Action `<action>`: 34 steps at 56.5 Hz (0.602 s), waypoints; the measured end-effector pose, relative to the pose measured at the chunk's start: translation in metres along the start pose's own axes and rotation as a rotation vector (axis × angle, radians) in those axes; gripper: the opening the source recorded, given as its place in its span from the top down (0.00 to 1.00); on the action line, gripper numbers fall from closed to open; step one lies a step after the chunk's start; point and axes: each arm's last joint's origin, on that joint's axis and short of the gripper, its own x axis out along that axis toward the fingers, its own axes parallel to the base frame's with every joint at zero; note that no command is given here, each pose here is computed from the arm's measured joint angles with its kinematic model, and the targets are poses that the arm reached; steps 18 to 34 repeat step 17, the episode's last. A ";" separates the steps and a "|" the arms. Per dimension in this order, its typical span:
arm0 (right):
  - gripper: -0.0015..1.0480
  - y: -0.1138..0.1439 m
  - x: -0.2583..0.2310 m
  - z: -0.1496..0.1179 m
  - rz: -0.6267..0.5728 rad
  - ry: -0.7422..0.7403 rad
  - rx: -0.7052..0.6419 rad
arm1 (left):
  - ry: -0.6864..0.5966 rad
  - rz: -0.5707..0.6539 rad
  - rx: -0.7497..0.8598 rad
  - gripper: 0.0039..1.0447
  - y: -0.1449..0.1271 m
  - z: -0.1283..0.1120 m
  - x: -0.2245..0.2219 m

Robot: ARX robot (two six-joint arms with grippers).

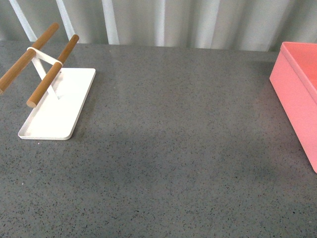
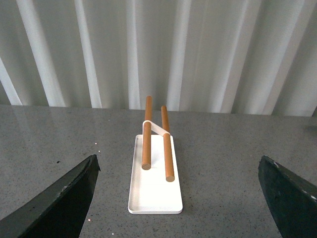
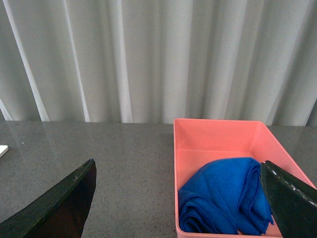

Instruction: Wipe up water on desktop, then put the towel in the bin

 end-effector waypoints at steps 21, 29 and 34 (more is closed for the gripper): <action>0.07 0.000 0.000 0.000 0.000 0.000 0.000 | 0.000 0.000 0.000 0.06 0.000 0.000 0.000; 0.07 0.000 0.000 0.000 0.000 0.000 0.000 | 0.000 0.000 0.000 0.06 0.000 0.000 0.000; 0.07 0.000 0.000 0.000 0.000 0.000 0.000 | 0.000 0.000 0.000 0.06 0.000 0.000 0.000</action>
